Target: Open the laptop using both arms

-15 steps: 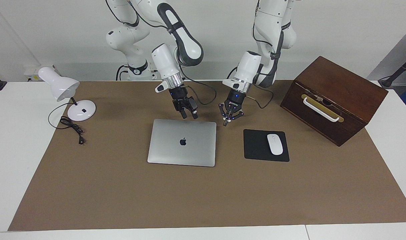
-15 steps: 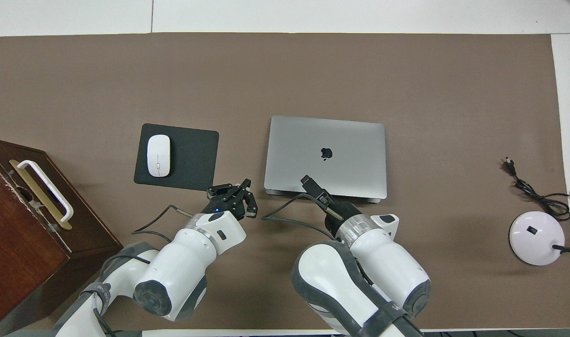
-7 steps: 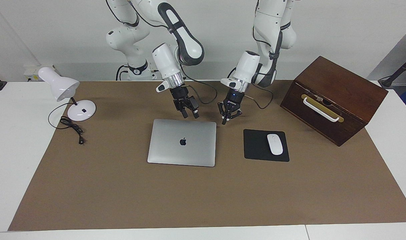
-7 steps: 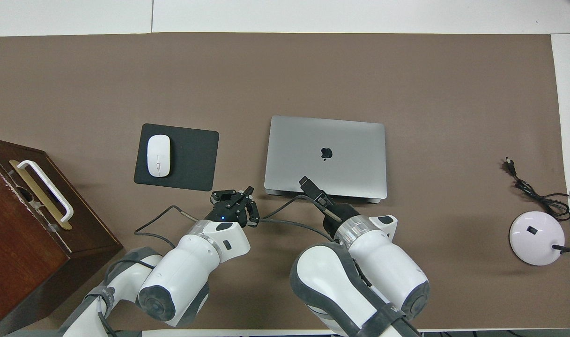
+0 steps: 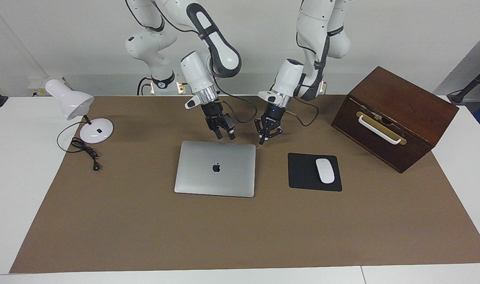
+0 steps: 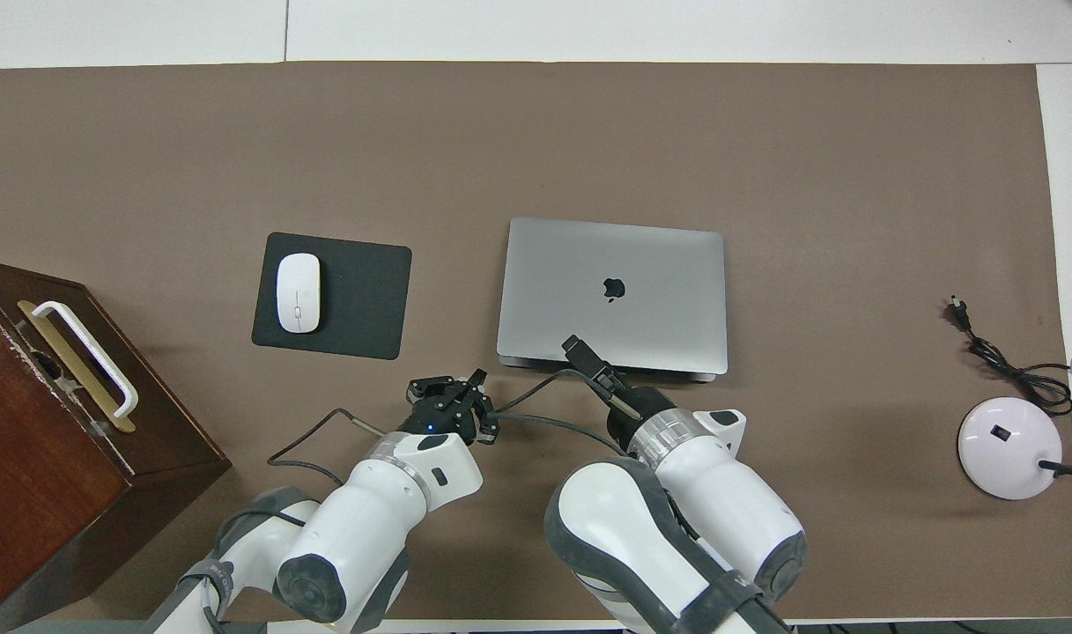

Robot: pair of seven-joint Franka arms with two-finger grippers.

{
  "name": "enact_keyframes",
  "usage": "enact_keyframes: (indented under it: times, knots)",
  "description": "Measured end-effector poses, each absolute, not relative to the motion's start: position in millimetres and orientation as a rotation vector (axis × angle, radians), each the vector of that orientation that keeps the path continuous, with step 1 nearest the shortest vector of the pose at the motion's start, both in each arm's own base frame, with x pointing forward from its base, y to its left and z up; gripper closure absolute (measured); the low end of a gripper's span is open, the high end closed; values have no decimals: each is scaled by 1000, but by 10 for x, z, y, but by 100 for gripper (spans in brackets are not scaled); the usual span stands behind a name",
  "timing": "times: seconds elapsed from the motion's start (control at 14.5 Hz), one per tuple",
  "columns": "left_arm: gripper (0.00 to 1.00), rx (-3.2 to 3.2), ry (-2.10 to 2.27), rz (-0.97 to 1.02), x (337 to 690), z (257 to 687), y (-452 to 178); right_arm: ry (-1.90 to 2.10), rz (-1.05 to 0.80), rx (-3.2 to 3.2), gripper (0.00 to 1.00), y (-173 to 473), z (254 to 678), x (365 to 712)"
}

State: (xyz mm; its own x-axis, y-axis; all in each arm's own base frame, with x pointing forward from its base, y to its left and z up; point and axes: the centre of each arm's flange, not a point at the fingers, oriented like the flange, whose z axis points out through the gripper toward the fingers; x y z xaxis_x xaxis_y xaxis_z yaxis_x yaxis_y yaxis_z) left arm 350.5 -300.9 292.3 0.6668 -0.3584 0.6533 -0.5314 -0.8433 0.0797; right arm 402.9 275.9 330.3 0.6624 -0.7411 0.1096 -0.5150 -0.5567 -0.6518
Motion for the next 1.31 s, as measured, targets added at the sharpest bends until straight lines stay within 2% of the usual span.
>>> enact_keyframes:
  times: [0.41, 1.31]
  knots:
    - [99, 2616, -623, 930, 3415, 2945, -3171, 976, -505, -2290, 0, 2730, 3292, 4038]
    - [99, 2622, -589, 933, 3666, 2817, -3391, 933, -392, -2273, 0, 2808, 3206, 4056]
